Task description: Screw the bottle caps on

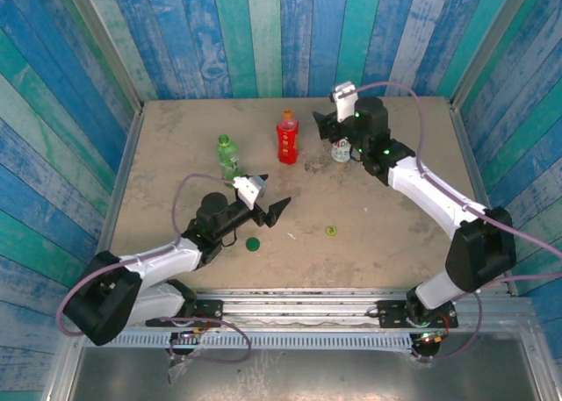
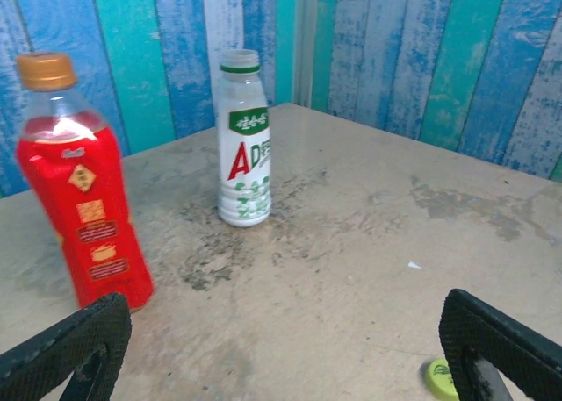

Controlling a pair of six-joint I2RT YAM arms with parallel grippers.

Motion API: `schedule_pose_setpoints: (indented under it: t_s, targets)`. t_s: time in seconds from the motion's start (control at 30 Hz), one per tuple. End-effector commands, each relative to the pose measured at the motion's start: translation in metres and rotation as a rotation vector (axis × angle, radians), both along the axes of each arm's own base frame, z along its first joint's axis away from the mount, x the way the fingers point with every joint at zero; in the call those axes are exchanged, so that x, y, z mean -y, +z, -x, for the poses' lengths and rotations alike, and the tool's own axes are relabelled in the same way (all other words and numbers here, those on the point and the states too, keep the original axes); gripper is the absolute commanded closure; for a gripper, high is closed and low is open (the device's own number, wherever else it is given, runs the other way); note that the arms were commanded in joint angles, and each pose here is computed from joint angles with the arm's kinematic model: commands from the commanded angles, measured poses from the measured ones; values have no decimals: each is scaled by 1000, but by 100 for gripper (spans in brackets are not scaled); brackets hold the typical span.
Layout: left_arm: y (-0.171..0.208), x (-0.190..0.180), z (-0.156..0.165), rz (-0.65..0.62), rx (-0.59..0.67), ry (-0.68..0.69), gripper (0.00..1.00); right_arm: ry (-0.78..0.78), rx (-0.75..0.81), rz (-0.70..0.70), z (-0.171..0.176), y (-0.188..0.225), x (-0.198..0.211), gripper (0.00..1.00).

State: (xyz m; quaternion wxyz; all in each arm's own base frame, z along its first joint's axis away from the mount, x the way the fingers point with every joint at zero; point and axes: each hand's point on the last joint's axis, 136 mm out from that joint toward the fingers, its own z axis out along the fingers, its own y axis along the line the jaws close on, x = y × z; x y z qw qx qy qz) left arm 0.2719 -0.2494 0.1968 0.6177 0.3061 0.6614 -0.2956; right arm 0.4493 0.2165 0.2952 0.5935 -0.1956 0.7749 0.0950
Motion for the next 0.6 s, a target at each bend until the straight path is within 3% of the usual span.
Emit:
schedule_pose_setpoints:
  t_s: [0.0,0.13,0.37,0.57]
  targets:
    - [13,16,0,27,32,-44,6,-76,-75,23,0,-17,28,14]
    - [4,27,-2,13,8,-71,6,-129,-183,-8,-13,-36,53,14]
    - [-1,33,-2,-3,-11,-88,6,-130,-315,-10,-43,-66,63,13]
    - [-5,34,-3,-12,-15,-90,6,-112,-356,9,-60,-82,58,21]
